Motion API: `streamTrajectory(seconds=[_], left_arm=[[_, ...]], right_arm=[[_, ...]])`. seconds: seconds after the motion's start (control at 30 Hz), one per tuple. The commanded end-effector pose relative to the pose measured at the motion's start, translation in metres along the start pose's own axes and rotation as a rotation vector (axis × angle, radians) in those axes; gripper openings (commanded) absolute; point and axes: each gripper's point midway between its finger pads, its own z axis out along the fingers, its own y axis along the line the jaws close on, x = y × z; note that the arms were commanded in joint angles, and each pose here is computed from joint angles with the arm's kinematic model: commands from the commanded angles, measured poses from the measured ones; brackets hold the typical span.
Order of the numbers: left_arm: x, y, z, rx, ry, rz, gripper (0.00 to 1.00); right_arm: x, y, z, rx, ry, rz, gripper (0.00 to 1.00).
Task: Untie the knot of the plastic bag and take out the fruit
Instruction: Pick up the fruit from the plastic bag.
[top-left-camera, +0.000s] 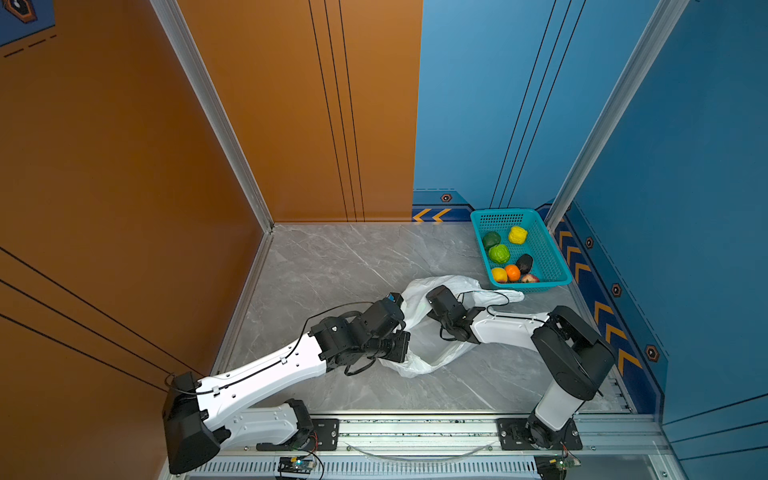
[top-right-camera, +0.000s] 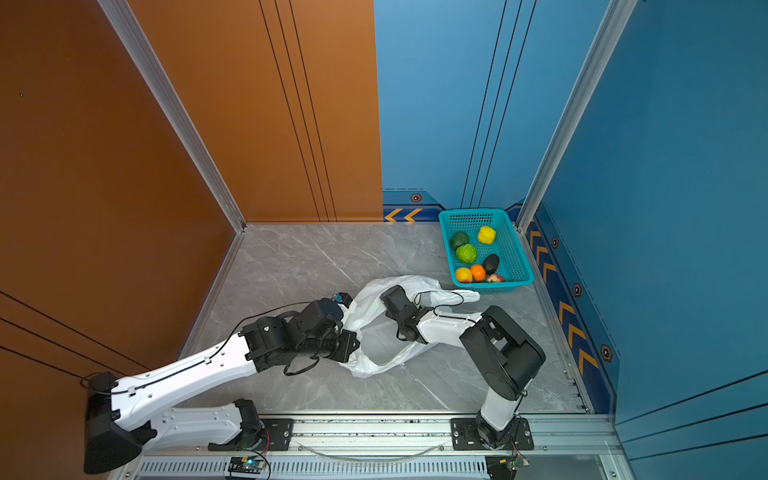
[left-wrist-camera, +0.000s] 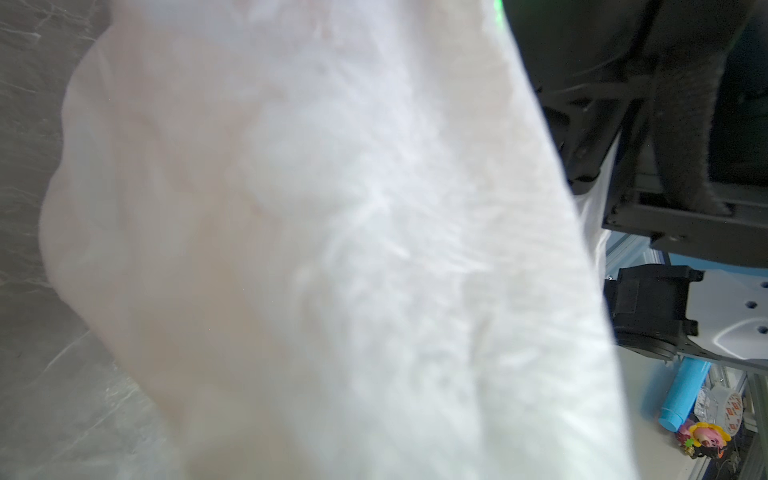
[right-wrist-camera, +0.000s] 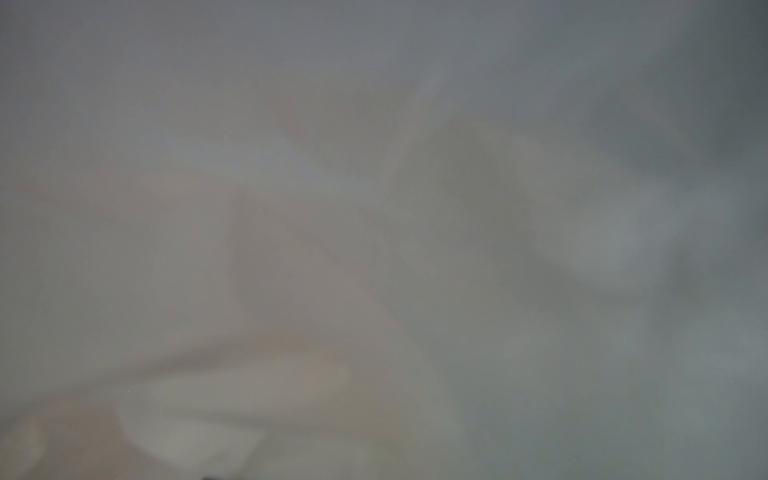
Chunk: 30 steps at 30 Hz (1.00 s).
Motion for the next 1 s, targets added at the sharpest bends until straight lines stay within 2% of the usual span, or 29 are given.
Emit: streamTrajectory(seconds=[0.0, 0.2, 0.43, 0.97], left_arm=[[0.002, -0.006, -0.005, 0.005, 0.013, 0.031, 0.00], [-0.001, -0.001, -0.004, -0.017, 0.000, 0.034, 0.00], [-0.002, 0.010, -0.003, -0.061, -0.024, 0.030, 0.00], [-0.014, 0.040, -0.001, -0.142, -0.100, -0.043, 0.00]], right_arm=[[0.004, 0.001, 0.000, -0.015, 0.008, 0.001, 0.43], [0.007, 0.015, -0.012, -0.072, 0.029, -0.006, 0.40], [0.024, 0.033, -0.033, -0.156, 0.108, -0.027, 0.39], [0.040, 0.039, -0.104, -0.222, 0.185, -0.124, 0.39]])
